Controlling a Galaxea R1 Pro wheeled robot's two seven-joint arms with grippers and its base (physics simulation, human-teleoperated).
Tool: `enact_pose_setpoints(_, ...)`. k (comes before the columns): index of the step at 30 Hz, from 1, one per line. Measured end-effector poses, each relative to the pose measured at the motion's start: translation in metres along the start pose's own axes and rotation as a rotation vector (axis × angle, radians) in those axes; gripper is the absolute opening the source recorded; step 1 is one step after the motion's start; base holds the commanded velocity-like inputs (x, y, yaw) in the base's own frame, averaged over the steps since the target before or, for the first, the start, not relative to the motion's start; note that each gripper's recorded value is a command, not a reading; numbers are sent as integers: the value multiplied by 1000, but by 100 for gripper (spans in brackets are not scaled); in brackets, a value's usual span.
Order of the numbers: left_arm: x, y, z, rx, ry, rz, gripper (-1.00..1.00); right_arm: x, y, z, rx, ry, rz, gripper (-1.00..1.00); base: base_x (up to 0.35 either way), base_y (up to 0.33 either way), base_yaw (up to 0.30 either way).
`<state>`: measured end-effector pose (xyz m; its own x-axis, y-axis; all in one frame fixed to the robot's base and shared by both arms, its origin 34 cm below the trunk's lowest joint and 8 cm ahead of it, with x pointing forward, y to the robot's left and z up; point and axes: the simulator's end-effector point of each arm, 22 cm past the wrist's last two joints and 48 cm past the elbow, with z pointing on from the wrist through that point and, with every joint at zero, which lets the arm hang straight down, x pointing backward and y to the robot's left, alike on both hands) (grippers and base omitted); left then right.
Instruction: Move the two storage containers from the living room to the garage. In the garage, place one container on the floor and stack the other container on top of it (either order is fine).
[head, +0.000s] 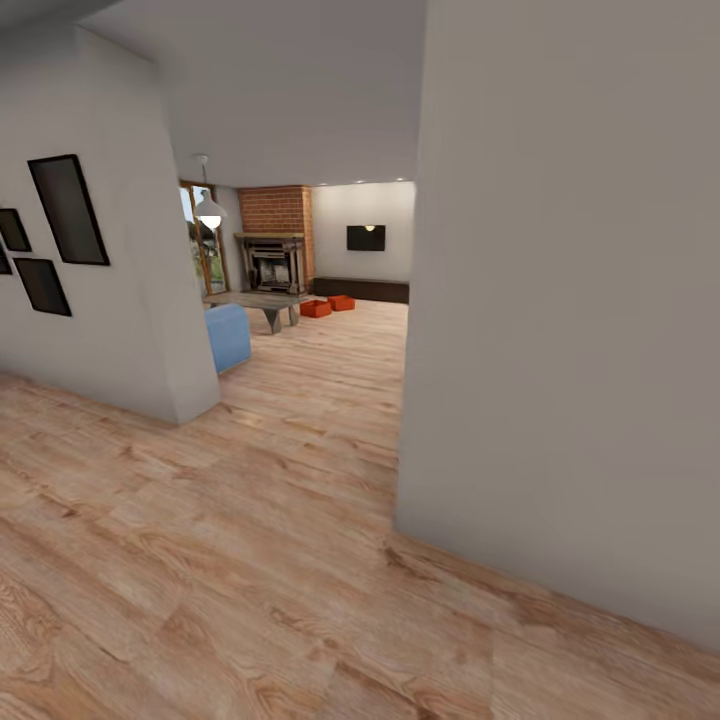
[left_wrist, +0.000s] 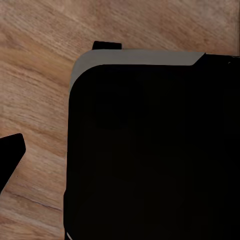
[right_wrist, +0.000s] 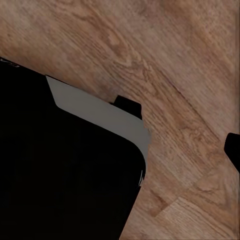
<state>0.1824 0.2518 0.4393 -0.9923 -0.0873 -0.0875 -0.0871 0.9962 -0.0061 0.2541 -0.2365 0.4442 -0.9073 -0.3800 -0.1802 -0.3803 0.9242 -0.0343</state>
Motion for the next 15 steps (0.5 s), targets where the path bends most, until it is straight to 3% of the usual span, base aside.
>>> enact_pose_setpoints(15,0,0,0,0,0,0,100,0,0,0,0,0,0,100,322,0,265)
